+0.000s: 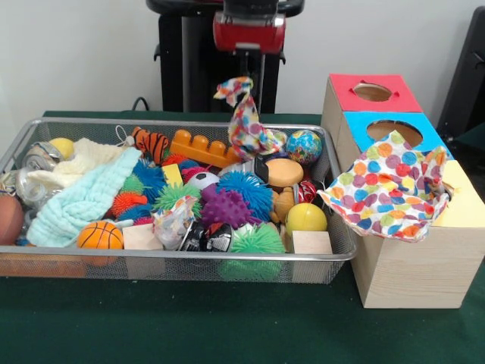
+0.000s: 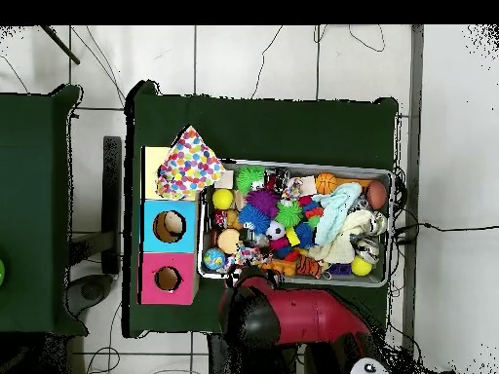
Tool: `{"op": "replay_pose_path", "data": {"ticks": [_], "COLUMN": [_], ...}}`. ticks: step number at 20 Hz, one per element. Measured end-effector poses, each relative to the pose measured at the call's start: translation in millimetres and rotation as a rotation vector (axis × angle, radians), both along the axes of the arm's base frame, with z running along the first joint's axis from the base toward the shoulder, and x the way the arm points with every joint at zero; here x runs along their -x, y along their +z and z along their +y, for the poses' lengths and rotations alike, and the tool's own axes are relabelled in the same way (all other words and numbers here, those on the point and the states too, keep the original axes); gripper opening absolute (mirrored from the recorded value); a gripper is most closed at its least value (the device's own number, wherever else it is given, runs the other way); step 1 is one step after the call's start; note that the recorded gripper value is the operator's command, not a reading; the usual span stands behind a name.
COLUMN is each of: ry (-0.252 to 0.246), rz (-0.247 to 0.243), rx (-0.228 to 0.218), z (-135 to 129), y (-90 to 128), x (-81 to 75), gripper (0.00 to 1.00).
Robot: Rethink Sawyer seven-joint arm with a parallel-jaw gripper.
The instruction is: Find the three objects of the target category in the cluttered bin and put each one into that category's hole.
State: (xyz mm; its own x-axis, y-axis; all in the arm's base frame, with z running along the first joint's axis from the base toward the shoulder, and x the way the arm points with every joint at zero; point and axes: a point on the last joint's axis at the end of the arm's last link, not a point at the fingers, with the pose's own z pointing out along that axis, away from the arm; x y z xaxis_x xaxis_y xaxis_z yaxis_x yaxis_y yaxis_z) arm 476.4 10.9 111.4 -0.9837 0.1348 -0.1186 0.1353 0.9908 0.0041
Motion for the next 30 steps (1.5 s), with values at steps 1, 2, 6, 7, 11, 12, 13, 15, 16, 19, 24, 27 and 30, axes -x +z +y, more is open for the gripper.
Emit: {"op": "replay_pose_path", "data": {"ticks": [1, 2, 6, 7, 11, 12, 13, 15, 16, 19, 24, 27, 30], "ry": [-0.008, -0.019, -0.05, -0.055, -0.06, -0.061, -0.059, -0.05, -0.046, -0.03, -0.008, 0.01, 0.02], "rz": [-0.003, -0.007, -0.026, -0.034, -0.051, -0.05, -0.049, -0.035, -0.028, 0.006, 0.062, 0.079, 0.077], "rx": [0.002, 0.003, 0.004, 0.004, 0.0, -0.002, -0.004, -0.008, -0.009, -0.01, -0.006, 0.001, 0.004], "z": [2, 4, 16, 21, 42, 47, 52, 68, 73, 91, 110, 121, 126], "y": [7, 18, 48, 57, 85, 90, 95, 109, 114, 134, 166, 186, 199], "x": [-2.7, -6.7, -17.5, -20.3, -27.0, -27.5, -27.6, -26.2, -25.7, -25.2, -29.7, -37.6, -46.2], "gripper": [0.0, 0.0, 0.0, 0.0, 0.0, 0.0, 0.0, 0.0, 0.0, 0.0, 0.0, 0.0, 0.0]}}
